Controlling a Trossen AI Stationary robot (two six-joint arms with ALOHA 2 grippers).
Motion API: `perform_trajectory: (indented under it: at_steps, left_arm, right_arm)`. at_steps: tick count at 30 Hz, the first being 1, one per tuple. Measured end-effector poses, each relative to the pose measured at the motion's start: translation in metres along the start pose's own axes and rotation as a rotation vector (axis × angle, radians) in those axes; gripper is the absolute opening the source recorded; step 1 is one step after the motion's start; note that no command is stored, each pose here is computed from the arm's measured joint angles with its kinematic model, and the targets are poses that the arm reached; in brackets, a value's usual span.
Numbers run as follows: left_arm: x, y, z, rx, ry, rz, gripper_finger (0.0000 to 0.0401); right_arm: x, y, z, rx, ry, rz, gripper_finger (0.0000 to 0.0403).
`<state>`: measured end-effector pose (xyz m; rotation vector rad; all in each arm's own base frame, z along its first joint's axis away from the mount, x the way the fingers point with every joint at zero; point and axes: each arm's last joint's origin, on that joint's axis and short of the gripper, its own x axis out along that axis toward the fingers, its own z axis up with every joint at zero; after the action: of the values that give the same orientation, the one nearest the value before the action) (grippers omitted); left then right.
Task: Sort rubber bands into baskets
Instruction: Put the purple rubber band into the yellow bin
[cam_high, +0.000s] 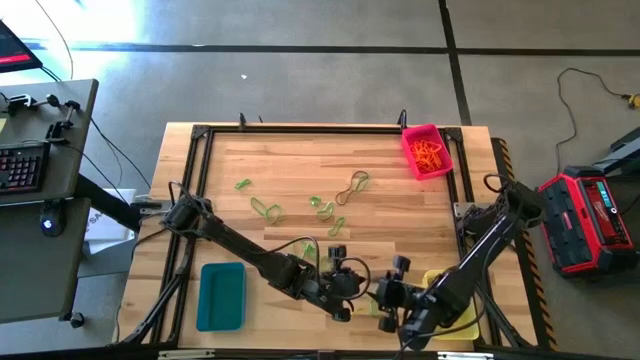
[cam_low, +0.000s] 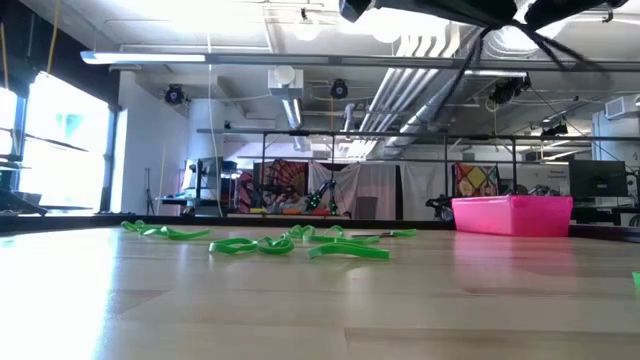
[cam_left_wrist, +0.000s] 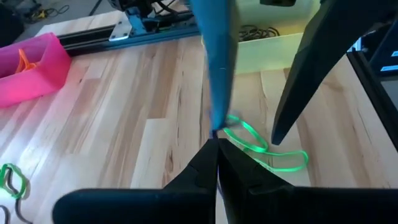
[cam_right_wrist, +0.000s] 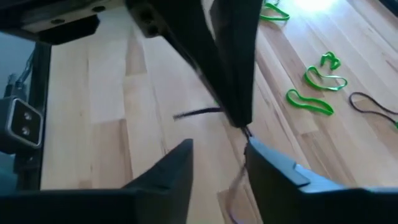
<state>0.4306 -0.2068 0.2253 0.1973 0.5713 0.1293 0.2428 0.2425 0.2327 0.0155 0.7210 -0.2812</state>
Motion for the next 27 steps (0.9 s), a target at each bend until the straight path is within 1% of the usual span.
perform_trajectory:
  at_steps: [4, 7, 9, 11, 14, 18, 19, 20, 21, 23, 27]
  left_arm:
    - [-0.001, -0.002, 0.001, 0.009, -0.010, -0.005, 0.0000]
    - [-0.002, -0.003, 0.001, 0.013, -0.011, -0.017, 0.0000]
    - [-0.002, -0.004, 0.001, 0.014, -0.011, -0.024, 0.0000]
    - [-0.002, -0.005, 0.001, 0.016, -0.011, -0.026, 0.0000]
    - [-0.003, -0.006, 0.001, 0.017, -0.014, -0.029, 0.0000]
    - [-0.004, -0.008, 0.001, 0.021, -0.020, -0.027, 0.0000]
    - [-0.004, -0.007, 0.001, 0.014, -0.024, -0.004, 0.0001]
    - [-0.005, -0.006, 0.001, 0.013, -0.025, 0.025, 0.0003]
    - [-0.005, -0.006, 0.001, 0.012, -0.025, 0.052, 0.0007]
    - [-0.005, -0.005, 0.000, 0.016, -0.023, 0.068, 0.0018]
    - [-0.004, -0.007, -0.001, 0.011, -0.017, 0.019, 0.0052]
  right_arm:
    - [0.001, -0.001, 0.000, -0.007, 0.003, -0.007, 0.0163]
    - [0.003, -0.003, 0.001, -0.017, 0.009, -0.018, 0.0168]
    - [0.005, -0.006, 0.002, -0.032, 0.016, -0.032, 0.0163]
    - [0.007, -0.008, 0.004, -0.050, 0.026, -0.041, 0.0149]
    - [0.011, -0.010, 0.006, -0.073, 0.055, -0.025, 0.0114]
    - [0.014, -0.011, 0.007, -0.095, 0.091, 0.007, 0.0043]
    - [0.014, -0.011, 0.007, -0.099, 0.091, 0.006, 0.0022]
    - [0.013, -0.011, 0.007, -0.103, 0.092, 0.005, 0.0012]
    - [0.013, -0.011, 0.006, -0.101, 0.092, 0.002, 0.0008]
    - [0.011, -0.012, 0.004, -0.087, 0.113, -0.003, 0.0010]
    - [0.006, -0.015, -0.006, -0.069, 0.170, -0.042, 0.0003]
